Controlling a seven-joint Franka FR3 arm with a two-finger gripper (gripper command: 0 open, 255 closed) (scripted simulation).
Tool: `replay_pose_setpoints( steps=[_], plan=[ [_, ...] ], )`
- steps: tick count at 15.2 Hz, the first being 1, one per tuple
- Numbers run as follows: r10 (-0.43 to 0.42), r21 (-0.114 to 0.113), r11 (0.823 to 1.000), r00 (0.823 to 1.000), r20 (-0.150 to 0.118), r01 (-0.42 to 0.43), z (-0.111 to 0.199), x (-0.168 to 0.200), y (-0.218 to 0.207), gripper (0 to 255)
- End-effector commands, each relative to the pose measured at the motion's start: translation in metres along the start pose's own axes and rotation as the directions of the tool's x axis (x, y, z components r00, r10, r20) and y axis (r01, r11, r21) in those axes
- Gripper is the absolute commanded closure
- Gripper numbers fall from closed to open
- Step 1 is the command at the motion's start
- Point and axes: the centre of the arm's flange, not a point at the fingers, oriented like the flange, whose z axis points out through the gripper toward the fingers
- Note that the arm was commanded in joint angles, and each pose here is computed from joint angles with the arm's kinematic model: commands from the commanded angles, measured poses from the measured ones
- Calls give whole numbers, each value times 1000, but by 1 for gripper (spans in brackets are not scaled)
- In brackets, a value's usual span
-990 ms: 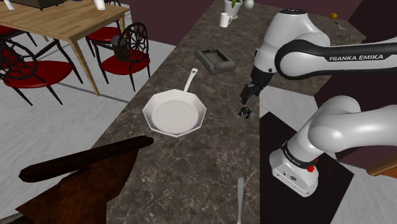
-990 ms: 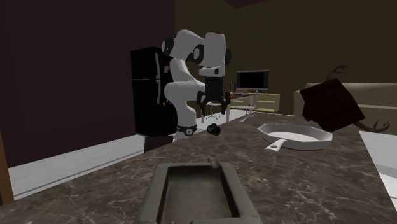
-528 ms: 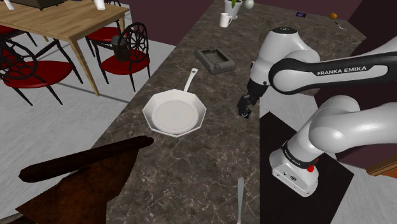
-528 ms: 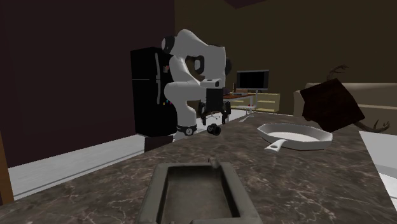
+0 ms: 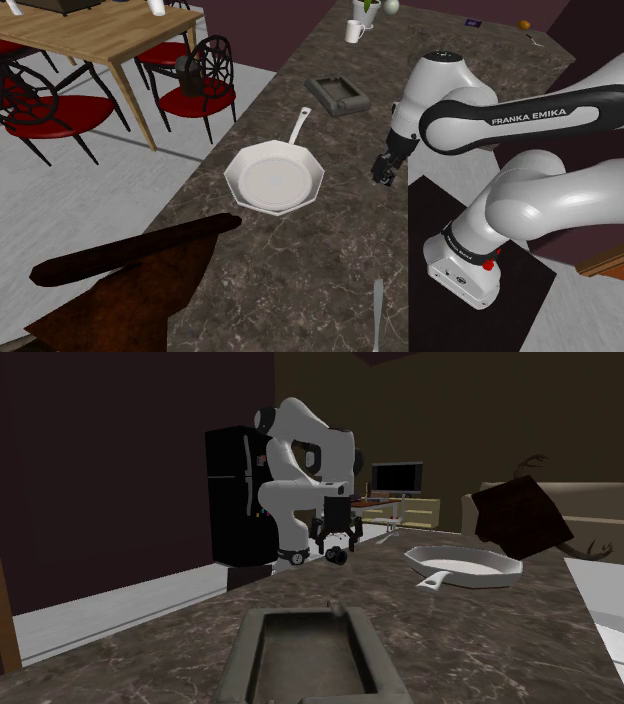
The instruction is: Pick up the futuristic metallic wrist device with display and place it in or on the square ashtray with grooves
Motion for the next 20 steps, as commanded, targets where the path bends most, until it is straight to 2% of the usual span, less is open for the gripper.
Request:
replay_pose_setpoints(
  steps=[1,2,3,12,20],
  plan=[
    [0,0,1000,1000,0,0,0,0,0,0],
    [0,0,1000,1000,0,0,0,0,0,0],
    [0,0,1000,1000,0,0,0,0,0,255],
    [0,0,1000,1000,0,0,0,0,0,255],
    [0,0,1000,1000,0,0,-42,0,0,255]
  ],
)
